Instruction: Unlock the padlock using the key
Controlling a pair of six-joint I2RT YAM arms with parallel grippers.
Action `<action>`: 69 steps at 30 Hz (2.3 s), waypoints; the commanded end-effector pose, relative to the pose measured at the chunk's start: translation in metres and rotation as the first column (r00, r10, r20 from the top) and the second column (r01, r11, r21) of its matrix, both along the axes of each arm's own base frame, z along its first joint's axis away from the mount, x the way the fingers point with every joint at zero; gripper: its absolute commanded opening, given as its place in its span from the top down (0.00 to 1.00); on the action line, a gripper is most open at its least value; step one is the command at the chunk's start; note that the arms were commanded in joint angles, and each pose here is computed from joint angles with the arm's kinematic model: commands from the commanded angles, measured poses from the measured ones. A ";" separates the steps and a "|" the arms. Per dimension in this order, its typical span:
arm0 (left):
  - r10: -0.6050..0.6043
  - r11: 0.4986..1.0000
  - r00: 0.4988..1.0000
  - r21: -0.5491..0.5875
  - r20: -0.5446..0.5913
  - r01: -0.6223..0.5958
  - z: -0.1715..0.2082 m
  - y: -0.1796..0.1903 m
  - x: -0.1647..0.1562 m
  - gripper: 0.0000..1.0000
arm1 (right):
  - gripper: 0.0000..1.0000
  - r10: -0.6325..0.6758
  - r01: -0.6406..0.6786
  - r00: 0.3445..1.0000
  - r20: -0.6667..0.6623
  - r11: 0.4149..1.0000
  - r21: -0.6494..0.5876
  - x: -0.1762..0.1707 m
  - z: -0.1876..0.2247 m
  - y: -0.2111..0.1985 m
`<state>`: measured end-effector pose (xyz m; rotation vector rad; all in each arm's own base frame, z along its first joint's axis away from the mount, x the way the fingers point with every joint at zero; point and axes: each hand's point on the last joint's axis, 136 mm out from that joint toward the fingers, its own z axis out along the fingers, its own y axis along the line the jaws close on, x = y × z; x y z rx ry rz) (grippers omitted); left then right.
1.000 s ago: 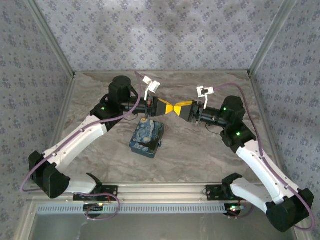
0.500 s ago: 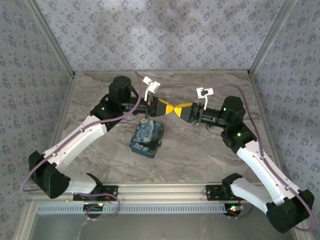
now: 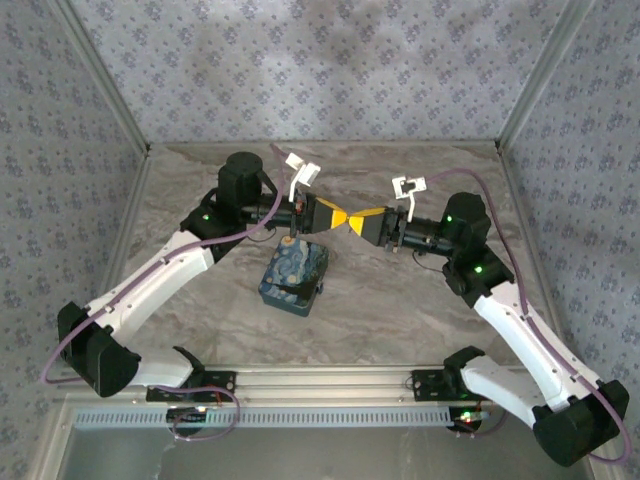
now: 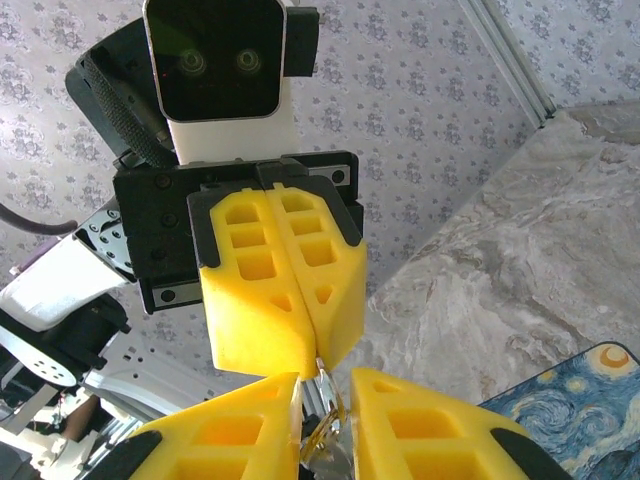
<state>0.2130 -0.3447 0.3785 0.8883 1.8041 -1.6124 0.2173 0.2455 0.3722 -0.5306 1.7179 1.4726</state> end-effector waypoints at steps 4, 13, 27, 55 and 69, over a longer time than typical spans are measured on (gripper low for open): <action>0.003 0.999 0.998 -0.033 0.058 -0.001 0.021 0.002 -0.001 1.00 | 0.88 0.022 -0.022 1.000 0.018 1.000 -0.011 -0.008 0.005 -0.001; -0.018 0.999 0.998 -0.036 0.055 0.020 0.021 0.002 -0.004 1.00 | 1.00 0.031 -0.029 0.997 0.068 0.999 -0.026 -0.011 0.008 -0.001; 0.062 0.998 0.997 0.006 0.048 -0.063 0.013 0.006 0.009 0.61 | 1.00 -0.020 0.025 0.997 0.069 0.998 -0.063 -0.001 0.004 -0.003; 0.585 0.687 0.798 0.612 -0.144 -0.392 -0.259 0.126 -0.046 0.31 | 1.00 -0.374 0.299 0.926 -0.055 0.814 -0.497 0.158 -0.186 0.013; 0.638 0.665 0.766 0.561 -0.083 -0.493 -0.273 0.115 -0.017 0.20 | 1.00 -0.355 0.225 0.925 -0.131 0.794 -0.565 0.190 -0.241 0.047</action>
